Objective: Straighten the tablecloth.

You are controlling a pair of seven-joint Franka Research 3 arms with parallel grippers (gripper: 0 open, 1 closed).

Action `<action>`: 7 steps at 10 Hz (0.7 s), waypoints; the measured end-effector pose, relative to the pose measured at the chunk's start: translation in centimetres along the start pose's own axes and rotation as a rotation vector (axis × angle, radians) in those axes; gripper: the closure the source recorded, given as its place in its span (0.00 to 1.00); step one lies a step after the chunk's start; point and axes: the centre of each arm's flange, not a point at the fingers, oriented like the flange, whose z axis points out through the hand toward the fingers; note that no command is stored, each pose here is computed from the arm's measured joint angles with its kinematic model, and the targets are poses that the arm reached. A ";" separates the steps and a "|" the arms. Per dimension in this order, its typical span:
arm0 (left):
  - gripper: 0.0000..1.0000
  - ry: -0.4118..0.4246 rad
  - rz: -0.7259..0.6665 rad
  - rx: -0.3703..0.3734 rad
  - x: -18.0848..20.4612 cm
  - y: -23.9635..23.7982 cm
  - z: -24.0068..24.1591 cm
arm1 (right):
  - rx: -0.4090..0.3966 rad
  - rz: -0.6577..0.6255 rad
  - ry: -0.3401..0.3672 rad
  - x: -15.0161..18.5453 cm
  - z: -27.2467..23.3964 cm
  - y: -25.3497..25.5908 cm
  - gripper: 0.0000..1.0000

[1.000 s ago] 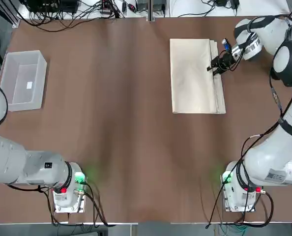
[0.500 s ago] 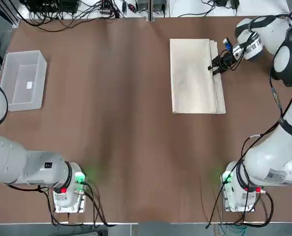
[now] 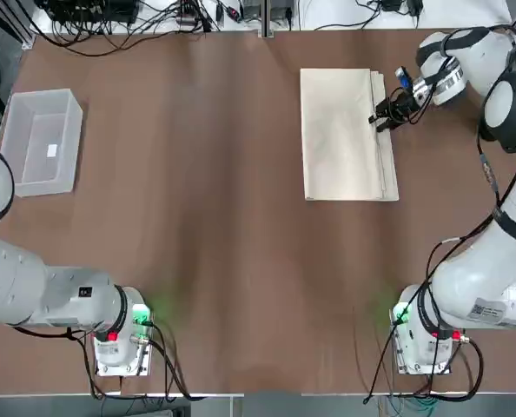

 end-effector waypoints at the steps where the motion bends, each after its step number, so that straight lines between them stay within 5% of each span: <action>1: 0.00 0.000 0.000 0.000 0.0 0.0 0.0 | 0.001 0.002 -0.002 0.0 0.3 0.1 0.26; 7: 0.00 0.000 0.000 0.000 0.0 0.0 0.0 | 0.006 0.017 0.000 0.9 0.4 0.0 0.28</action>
